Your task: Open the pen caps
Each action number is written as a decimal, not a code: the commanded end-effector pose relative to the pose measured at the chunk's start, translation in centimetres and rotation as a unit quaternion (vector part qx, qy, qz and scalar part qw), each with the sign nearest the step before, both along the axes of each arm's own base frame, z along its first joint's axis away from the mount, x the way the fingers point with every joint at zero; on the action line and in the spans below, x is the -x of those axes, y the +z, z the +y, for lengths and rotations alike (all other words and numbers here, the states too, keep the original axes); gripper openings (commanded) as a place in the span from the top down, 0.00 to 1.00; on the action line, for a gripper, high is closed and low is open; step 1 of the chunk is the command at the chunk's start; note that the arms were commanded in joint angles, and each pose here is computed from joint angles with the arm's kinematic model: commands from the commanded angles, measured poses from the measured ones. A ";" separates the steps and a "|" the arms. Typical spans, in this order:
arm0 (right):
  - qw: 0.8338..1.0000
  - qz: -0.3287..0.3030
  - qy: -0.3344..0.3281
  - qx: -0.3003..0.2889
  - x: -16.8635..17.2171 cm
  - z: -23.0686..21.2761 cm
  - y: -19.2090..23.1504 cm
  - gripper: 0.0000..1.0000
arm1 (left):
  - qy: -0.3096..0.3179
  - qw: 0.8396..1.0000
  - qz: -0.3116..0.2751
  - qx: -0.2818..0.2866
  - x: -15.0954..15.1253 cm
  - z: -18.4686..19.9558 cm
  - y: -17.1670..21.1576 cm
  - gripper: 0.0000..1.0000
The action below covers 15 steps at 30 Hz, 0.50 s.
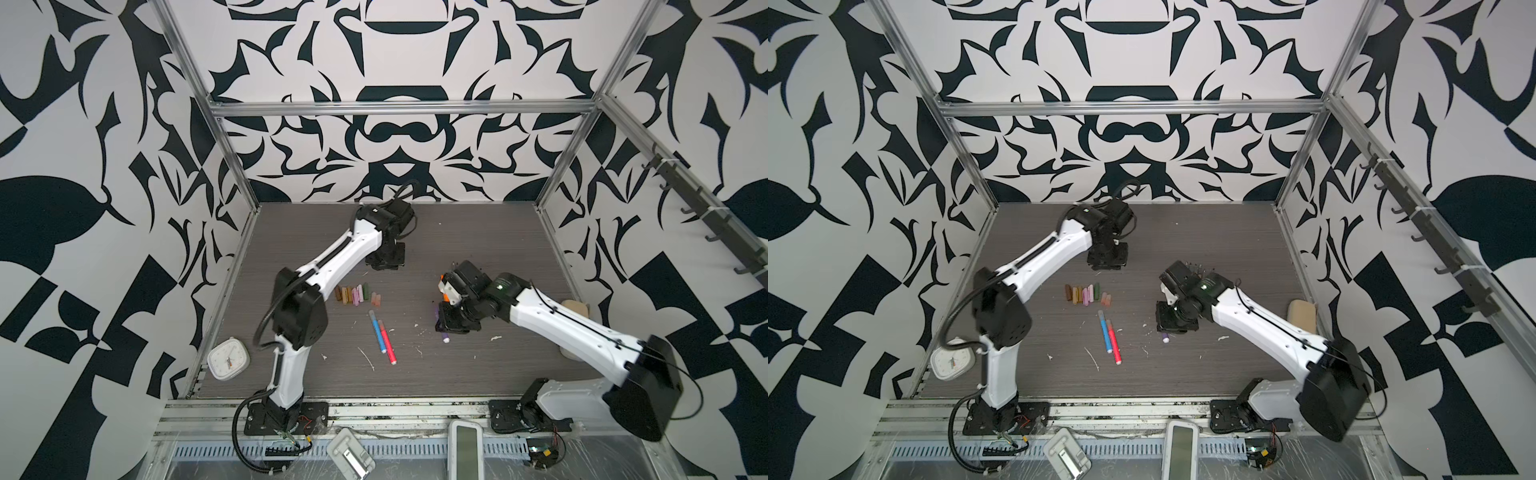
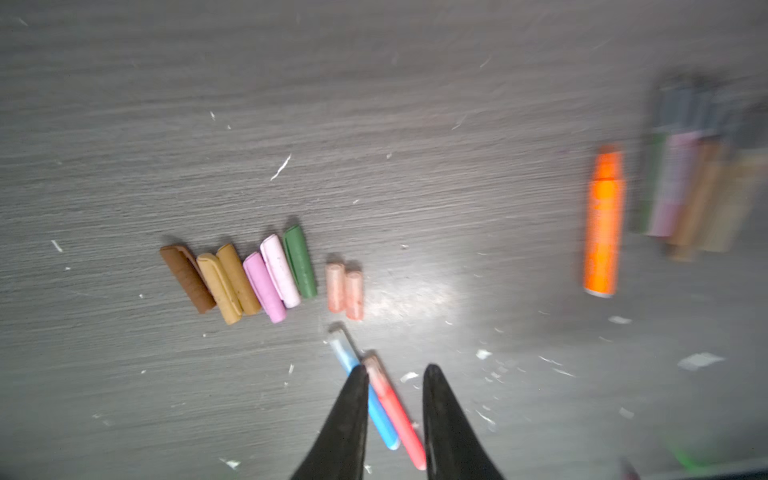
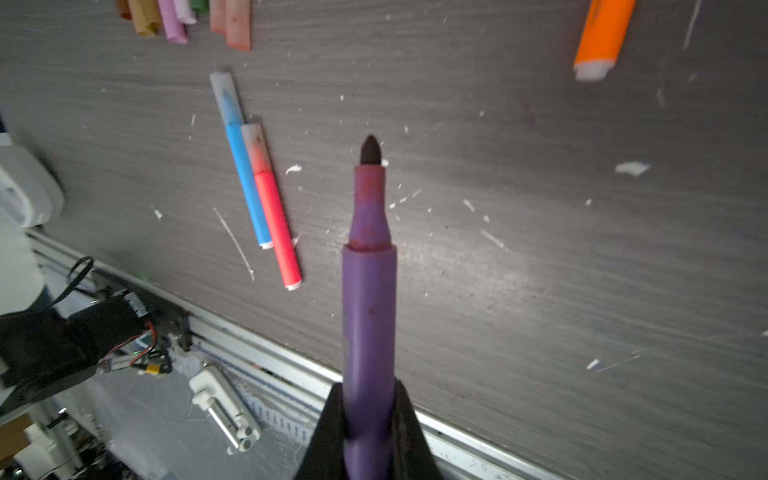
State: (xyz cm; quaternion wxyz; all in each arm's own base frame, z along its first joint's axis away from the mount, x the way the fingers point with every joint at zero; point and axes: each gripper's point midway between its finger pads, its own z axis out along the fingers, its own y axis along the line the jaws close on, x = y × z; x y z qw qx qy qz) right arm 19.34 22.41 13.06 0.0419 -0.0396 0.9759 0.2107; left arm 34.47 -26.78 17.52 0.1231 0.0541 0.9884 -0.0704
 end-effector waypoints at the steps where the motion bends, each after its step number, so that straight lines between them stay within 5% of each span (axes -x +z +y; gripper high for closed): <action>1: 0.996 -0.029 0.025 0.084 -3.2 -1.6 -0.7 1.00 | 0.044 0.994 -0.029 0.091 0.1 0.5 2.8 0.73; 3: 0.993 -0.024 0.022 0.116 -5.1 -2.0 -1.3 1.00 | 0.054 0.987 -0.059 0.141 0.5 1.0 4.7 0.73; 5: 0.988 -0.017 0.026 0.151 -6.7 -2.5 -2.1 1.00 | 0.049 0.971 -0.132 0.194 0.6 1.3 8.6 0.62; 9: 0.975 -0.001 0.027 0.221 -9.1 -3.7 -4.1 1.00 | 0.041 0.911 -0.286 0.294 2.8 3.6 17.6 0.01; 12: 0.973 0.013 0.026 0.230 -10.1 -3.5 -5.1 1.00 | 0.055 0.882 -0.346 0.316 3.6 6.0 20.2 0.01; 15: 0.969 0.021 0.022 0.247 -10.8 -3.4 -5.8 1.00 | 0.069 0.875 -0.351 0.325 3.7 7.5 20.1 0.01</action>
